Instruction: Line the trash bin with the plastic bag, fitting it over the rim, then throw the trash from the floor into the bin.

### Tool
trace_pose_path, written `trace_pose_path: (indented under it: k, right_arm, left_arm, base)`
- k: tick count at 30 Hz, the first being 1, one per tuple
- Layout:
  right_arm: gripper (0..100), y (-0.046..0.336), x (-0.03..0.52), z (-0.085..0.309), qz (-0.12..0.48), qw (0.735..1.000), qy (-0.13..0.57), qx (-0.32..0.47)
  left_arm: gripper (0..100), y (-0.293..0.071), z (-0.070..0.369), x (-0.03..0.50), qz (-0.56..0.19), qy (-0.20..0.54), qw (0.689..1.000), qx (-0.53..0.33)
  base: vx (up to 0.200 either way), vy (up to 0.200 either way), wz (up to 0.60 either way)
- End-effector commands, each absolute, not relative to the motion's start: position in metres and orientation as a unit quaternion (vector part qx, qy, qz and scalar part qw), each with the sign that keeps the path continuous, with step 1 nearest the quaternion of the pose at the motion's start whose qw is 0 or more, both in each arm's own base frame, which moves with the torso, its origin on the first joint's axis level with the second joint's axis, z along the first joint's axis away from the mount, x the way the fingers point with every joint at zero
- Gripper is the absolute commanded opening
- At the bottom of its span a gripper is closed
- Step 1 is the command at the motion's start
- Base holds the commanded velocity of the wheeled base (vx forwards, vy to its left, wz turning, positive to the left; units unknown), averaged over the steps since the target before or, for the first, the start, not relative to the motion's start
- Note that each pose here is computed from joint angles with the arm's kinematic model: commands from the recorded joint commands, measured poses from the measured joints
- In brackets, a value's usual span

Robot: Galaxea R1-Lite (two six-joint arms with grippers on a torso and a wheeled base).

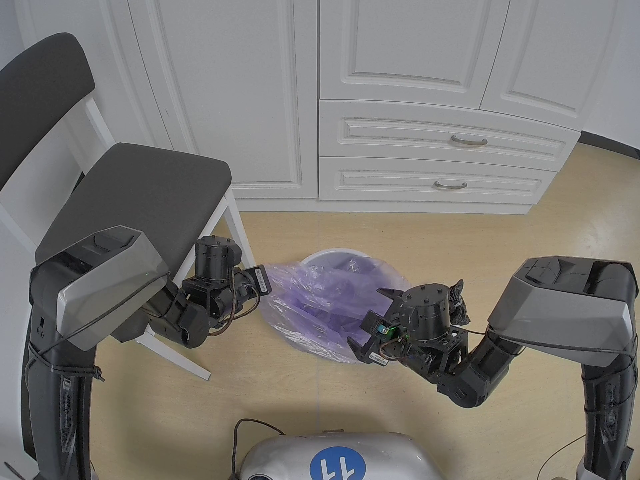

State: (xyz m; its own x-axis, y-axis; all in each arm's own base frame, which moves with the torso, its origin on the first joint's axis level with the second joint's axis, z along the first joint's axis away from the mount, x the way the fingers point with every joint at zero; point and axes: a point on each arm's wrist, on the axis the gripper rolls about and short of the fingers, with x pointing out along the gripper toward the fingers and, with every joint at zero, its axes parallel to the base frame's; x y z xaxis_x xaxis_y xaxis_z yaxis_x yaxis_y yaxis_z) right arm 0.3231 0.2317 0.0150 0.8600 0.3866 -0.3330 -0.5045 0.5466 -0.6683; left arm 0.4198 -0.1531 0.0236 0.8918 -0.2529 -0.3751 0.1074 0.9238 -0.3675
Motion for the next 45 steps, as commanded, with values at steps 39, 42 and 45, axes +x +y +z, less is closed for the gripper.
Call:
trace_pose_path:
  k: [39, 42, 45]
  right_arm:
    - [0, 0.212, 0.434, 0.045, 0.146, 0.933, 0.017, -0.329]
    - [0, 0.207, 0.451, 0.048, 0.127, 0.938, 0.003, -0.322]
    - [0, 0.2, 0.467, 0.045, 0.113, 0.943, 0.008, -0.314]
  left_arm:
    - [100, -0.139, 0.037, 0.388, -0.185, 0.228, 0.937, -0.188]
    - [100, -0.138, 0.043, 0.387, -0.186, 0.221, 0.939, -0.188]
    - [100, -0.139, 0.043, 0.386, -0.188, 0.221, 0.938, -0.187]
  base:
    - [0.0, 0.0, 0.0]
    - [0.0, 0.0, 0.0]
    - [0.0, 0.0, 0.0]
